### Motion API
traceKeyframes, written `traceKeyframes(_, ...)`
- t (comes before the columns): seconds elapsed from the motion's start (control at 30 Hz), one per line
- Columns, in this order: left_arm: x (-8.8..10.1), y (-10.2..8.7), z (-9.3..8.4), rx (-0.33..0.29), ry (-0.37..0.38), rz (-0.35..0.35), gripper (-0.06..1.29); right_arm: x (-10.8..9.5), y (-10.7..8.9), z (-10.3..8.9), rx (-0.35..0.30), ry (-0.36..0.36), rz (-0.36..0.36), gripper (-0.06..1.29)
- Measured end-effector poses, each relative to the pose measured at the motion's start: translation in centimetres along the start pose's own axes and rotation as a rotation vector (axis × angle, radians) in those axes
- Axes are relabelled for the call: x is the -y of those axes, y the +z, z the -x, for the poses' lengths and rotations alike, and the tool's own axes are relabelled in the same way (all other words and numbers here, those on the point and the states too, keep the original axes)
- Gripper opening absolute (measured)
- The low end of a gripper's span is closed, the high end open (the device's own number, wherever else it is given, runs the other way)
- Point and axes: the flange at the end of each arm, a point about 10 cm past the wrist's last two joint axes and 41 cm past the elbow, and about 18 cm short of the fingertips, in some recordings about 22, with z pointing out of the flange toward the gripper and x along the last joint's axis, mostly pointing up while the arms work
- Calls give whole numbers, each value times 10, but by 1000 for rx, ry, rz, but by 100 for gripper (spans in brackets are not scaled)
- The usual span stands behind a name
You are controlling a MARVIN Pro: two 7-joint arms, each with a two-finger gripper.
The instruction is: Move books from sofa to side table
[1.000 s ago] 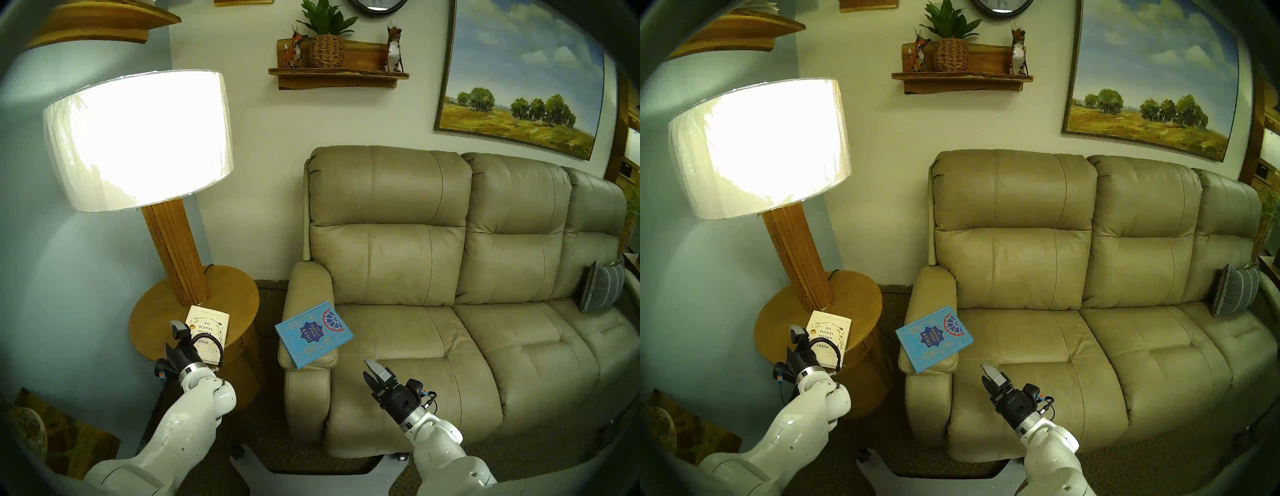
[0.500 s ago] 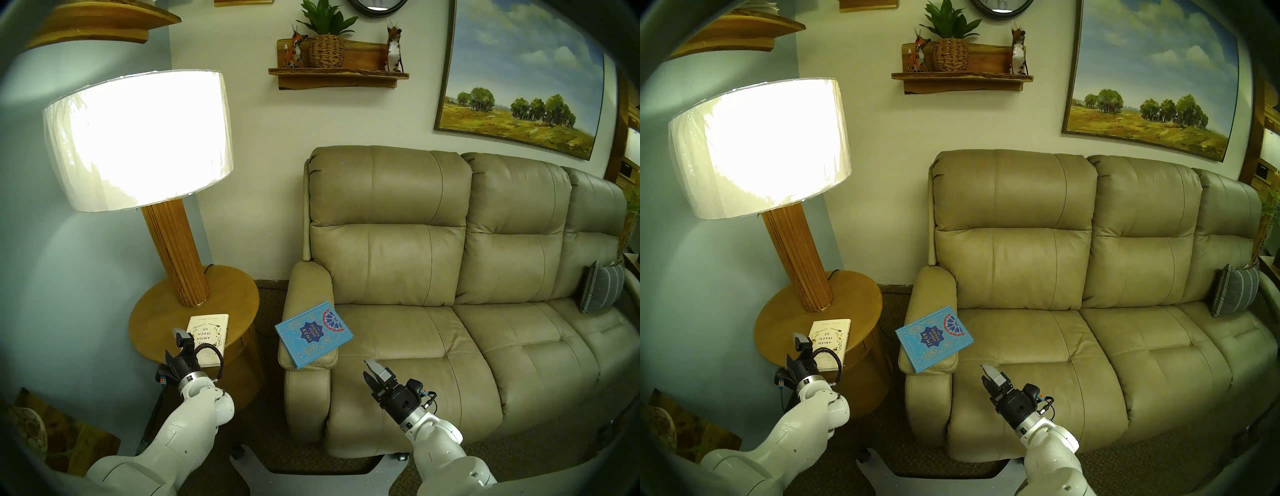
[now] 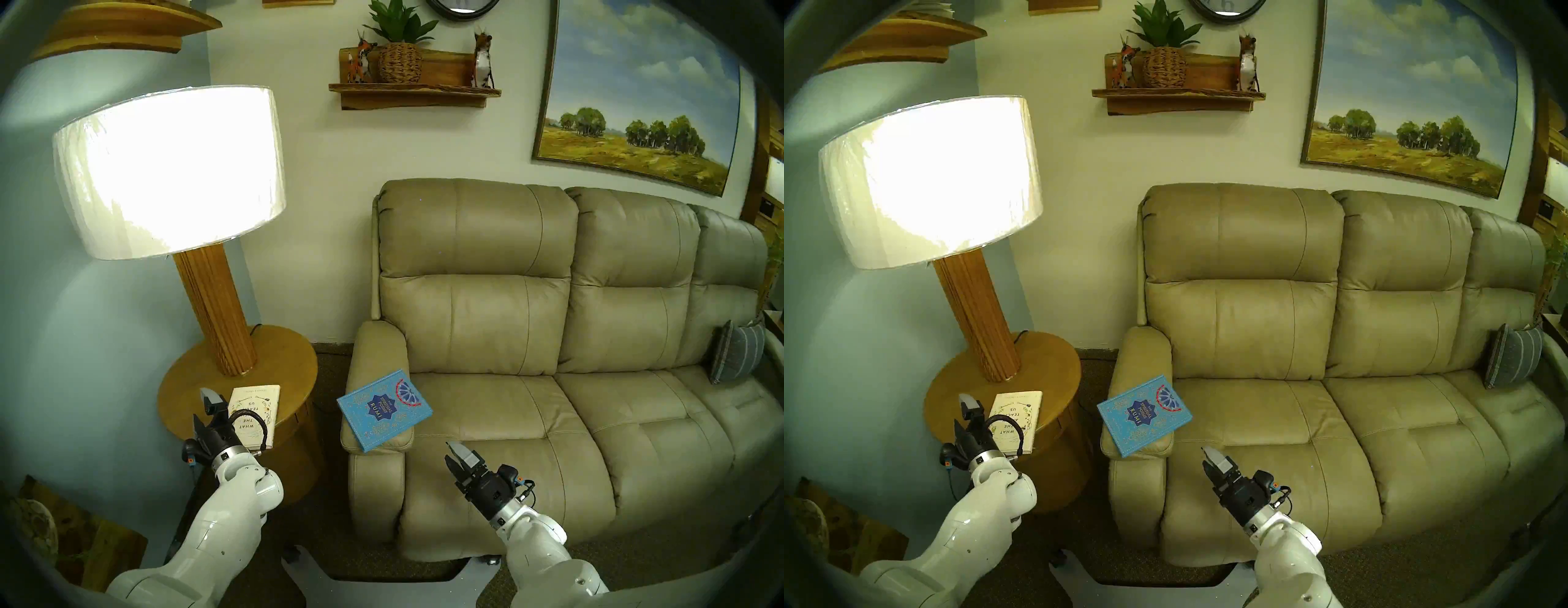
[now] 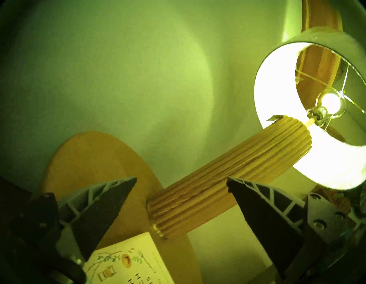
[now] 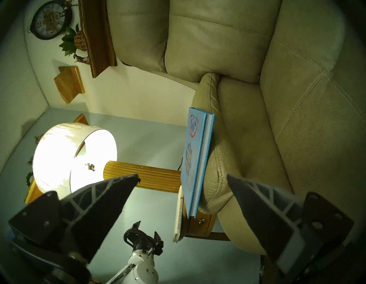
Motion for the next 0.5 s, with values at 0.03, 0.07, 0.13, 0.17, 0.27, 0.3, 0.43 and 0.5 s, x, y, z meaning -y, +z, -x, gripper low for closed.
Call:
traceKeyframes(0.03,0,-3,0,1,-16,-3,127,0,0,0,0,0,0,124)
traceKeyframes(0.07,1,-7,-1,4,-36,-9,127,0,0,0,0,0,0,124)
traceKeyframes(0.13,1,-15,-1,12,-63,-17,127,0,0,0,0,0,1,124)
traceKeyframes(0.17,2,-22,-1,21,-89,-26,127,0,0,0,0,0,1,124)
traceKeyframes(0.27,4,-36,0,42,-135,-41,127,0,0,0,0,0,2,124)
traceKeyframes(0.3,4,-40,0,49,-148,-46,127,0,0,0,0,0,3,124)
traceKeyframes(0.43,3,-58,1,78,-214,-60,127,-1,1,1,7,-3,15,124)
traceKeyframes(0.5,3,-65,0,91,-246,-66,127,-2,2,2,14,-4,24,124)
